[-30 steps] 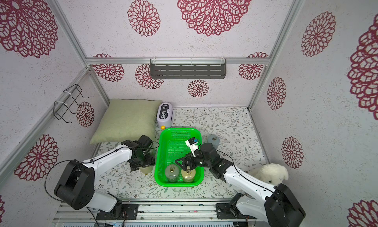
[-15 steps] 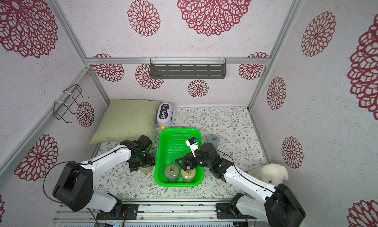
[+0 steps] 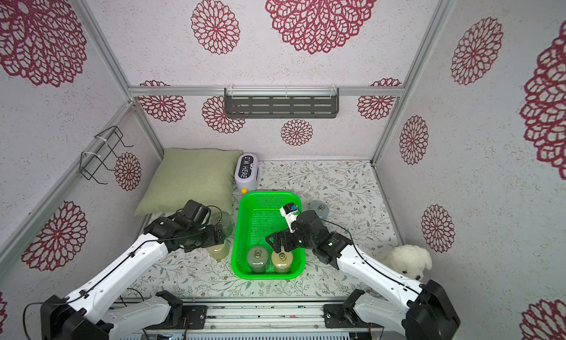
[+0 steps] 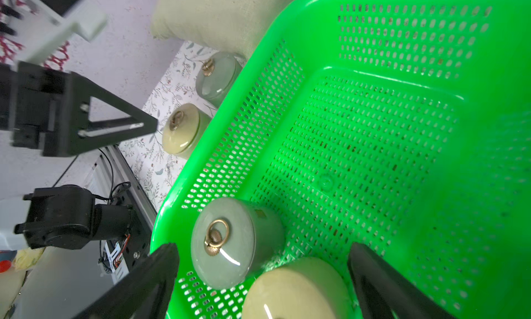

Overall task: Take the tea canister out of the basket
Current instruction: Place the tea canister at the center of the board, then pick up the tea canister from the basket, then place the tea canister at the center of the board.

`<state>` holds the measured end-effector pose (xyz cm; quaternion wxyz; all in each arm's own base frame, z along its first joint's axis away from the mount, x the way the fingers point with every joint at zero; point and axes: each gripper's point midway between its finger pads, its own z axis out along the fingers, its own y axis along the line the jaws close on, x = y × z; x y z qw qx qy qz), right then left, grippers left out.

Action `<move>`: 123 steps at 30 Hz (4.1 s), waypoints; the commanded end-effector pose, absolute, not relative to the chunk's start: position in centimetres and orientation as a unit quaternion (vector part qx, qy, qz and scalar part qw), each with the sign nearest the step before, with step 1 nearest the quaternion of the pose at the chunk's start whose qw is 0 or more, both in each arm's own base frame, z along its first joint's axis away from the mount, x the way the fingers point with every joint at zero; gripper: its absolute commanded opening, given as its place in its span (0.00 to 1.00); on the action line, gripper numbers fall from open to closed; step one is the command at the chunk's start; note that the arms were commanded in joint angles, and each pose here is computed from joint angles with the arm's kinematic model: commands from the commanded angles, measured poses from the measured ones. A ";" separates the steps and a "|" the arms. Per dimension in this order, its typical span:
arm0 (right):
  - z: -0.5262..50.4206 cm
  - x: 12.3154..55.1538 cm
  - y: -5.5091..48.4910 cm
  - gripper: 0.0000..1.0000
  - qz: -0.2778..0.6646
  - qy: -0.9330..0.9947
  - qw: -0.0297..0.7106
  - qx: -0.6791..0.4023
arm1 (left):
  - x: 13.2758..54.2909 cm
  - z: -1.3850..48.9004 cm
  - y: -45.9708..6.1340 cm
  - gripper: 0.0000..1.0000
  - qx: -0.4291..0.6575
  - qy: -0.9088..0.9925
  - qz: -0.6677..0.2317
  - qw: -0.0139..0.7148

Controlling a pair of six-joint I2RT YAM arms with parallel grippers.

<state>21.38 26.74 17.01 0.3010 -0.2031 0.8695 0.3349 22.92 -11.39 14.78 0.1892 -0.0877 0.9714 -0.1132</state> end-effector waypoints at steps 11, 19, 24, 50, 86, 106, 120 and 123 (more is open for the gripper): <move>14.0 17.8 23.3 0.99 0.182 0.935 0.214 -0.215 | 21.6 18.7 -16.3 0.97 0.018 0.933 -0.253 0.257; 11.8 15.7 24.3 0.99 0.121 0.948 0.153 -0.253 | 21.3 18.3 -16.1 0.97 0.019 0.938 -0.236 0.254; 10.0 15.6 23.8 0.99 0.084 0.954 0.127 -0.260 | 20.9 18.9 -16.3 0.97 0.025 0.932 -0.245 0.264; 6.4 16.6 24.2 0.63 0.037 0.955 0.111 -0.274 | 20.6 19.3 -16.3 0.97 0.031 0.930 -0.243 0.276; 18.9 19.0 14.6 0.62 0.036 0.958 0.267 -0.098 | 21.1 19.5 -17.9 0.97 0.017 0.927 -0.260 0.271; 13.7 17.5 11.7 0.64 0.045 0.974 0.222 -0.022 | 20.7 19.5 -18.8 0.97 0.030 0.924 -0.267 0.270; 8.3 16.1 11.2 0.67 0.057 0.982 0.175 0.035 | 20.3 19.4 -19.4 0.97 0.040 0.917 -0.287 0.274; 7.3 16.0 11.0 0.67 0.048 0.984 0.168 0.040 | 20.1 19.2 -19.9 0.97 0.044 0.917 -0.295 0.265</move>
